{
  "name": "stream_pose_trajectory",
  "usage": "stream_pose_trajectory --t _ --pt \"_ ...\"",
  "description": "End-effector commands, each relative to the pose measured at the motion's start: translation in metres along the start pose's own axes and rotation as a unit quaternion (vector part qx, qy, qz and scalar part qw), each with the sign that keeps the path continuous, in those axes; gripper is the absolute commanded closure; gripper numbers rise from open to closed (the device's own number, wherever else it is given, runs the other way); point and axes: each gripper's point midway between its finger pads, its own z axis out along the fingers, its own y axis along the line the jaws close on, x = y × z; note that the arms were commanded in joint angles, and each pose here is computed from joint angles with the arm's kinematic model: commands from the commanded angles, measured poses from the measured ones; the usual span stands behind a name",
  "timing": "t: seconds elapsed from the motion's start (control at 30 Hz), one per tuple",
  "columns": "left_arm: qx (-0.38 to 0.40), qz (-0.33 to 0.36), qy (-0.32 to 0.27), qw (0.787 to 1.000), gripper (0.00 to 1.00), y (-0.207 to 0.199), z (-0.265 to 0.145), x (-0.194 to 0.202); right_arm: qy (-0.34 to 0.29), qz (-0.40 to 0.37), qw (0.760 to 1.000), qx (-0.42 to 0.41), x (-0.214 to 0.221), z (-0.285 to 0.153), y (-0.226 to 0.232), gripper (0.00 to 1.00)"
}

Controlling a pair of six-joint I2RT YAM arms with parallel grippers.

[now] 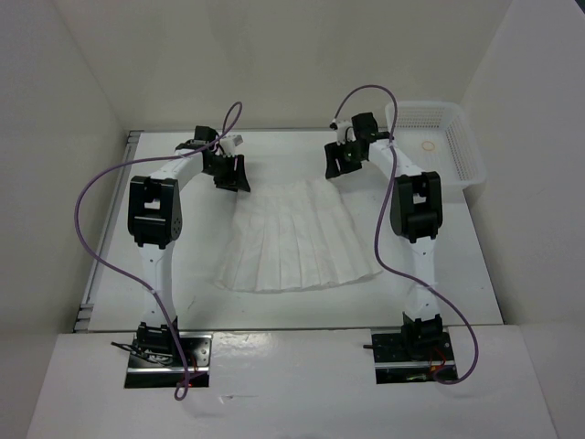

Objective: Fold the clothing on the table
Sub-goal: Flatten the skirt out

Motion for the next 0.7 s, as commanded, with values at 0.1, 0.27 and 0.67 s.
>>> stream_pose_trajectory --t 0.1,0.27,0.67 --pt "0.013 0.004 0.002 1.000 0.41 -0.006 0.002 0.000 -0.003 -0.028 1.000 -0.008 -0.011 0.000 0.013 0.36" --pt "0.015 0.007 0.004 1.000 0.42 -0.010 0.004 0.001 0.002 -0.035 0.999 -0.011 -0.009 0.001 0.018 0.36" --pt "0.017 0.013 0.010 1.000 0.44 -0.014 0.006 0.004 0.012 -0.039 0.999 -0.011 -0.004 0.006 0.021 0.44"
